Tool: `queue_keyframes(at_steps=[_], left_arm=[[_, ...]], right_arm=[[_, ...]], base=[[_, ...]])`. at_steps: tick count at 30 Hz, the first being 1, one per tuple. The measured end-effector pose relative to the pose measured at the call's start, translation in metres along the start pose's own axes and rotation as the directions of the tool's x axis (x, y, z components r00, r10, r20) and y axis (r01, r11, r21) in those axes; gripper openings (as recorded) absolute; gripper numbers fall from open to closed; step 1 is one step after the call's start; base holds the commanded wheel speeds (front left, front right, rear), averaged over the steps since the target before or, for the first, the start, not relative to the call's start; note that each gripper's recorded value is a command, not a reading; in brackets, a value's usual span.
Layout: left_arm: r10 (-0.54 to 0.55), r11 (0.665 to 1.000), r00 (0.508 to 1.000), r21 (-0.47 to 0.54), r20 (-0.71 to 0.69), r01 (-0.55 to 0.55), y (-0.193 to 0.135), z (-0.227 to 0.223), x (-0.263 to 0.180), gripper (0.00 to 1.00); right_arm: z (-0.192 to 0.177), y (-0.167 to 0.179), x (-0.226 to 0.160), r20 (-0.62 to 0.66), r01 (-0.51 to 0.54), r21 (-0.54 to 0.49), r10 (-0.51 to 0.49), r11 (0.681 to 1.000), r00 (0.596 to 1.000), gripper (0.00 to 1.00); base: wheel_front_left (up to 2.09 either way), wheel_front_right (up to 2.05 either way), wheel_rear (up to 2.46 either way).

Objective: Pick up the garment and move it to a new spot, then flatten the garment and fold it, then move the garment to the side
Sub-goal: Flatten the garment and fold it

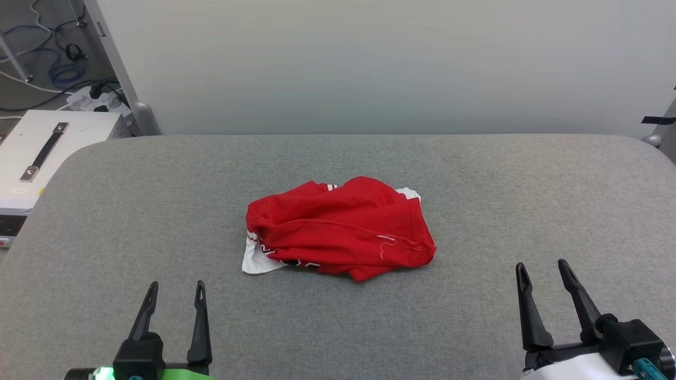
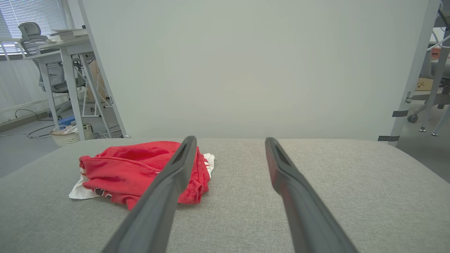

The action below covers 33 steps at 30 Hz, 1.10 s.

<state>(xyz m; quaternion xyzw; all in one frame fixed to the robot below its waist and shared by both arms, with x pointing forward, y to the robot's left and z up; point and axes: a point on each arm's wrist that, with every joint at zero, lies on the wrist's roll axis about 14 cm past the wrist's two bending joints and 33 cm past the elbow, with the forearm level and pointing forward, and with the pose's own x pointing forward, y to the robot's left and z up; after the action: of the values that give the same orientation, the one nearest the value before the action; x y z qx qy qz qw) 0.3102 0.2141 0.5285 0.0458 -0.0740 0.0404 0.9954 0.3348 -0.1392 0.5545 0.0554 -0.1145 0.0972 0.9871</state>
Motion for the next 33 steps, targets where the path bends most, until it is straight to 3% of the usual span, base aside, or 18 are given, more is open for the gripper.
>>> queue_keyframes(at_steps=[5, 9, 17, 21, 26, 29, 33], left_arm=[[0.002, 1.000, 1.000, 0.002, -0.015, -0.002, 0.000, -0.004, -0.001, 1.00], [0.008, 1.000, 1.000, -0.001, -0.028, -0.008, 0.000, -0.008, 0.000, 1.00], [0.012, 1.000, 0.999, -0.004, -0.038, -0.012, -0.003, -0.012, 0.016, 1.00], [0.023, 1.000, 0.999, -0.002, -0.039, -0.023, 0.000, -0.013, 0.026, 1.00], [0.036, 0.999, 0.998, 0.000, -0.046, -0.036, 0.002, -0.016, 0.036, 1.00], [0.050, 0.999, 0.998, 0.001, -0.044, -0.050, 0.004, -0.016, 0.042, 1.00], [0.068, 0.998, 0.996, 0.007, -0.051, -0.067, 0.006, -0.020, 0.049, 1.00]], right_arm=[[0.008, 0.003, 0.010, 0.027, -0.016, -0.032, 0.017, 0.999, 0.999, 1.00], [0.034, 0.002, 0.036, 0.118, -0.038, -0.075, 0.047, 0.996, 0.992, 1.00], [0.097, 0.010, 0.109, 0.298, -0.151, -0.205, 0.209, 0.967, 0.932, 1.00], [0.101, 0.018, 0.147, 0.287, -0.228, -0.252, 0.298, 0.940, 0.911, 1.00], [0.074, 0.030, 0.195, 0.134, -0.341, -0.228, 0.376, 0.912, 0.917, 1.00], [0.040, 0.044, 0.216, -0.067, -0.433, -0.204, 0.429, 0.878, 0.901, 1.00], [-0.025, 0.056, 0.220, -0.397, -0.548, -0.141, 0.460, 0.825, 0.794, 1.00]], base=[[0.00, 0.00, 0.00], [0.00, 0.00, 0.00], [0.00, 0.00, 0.00], [0.00, 0.00, 0.00], [0.00, 0.00, 0.00], [0.00, 0.00, 0.00], [0.00, 0.00, 0.00]])
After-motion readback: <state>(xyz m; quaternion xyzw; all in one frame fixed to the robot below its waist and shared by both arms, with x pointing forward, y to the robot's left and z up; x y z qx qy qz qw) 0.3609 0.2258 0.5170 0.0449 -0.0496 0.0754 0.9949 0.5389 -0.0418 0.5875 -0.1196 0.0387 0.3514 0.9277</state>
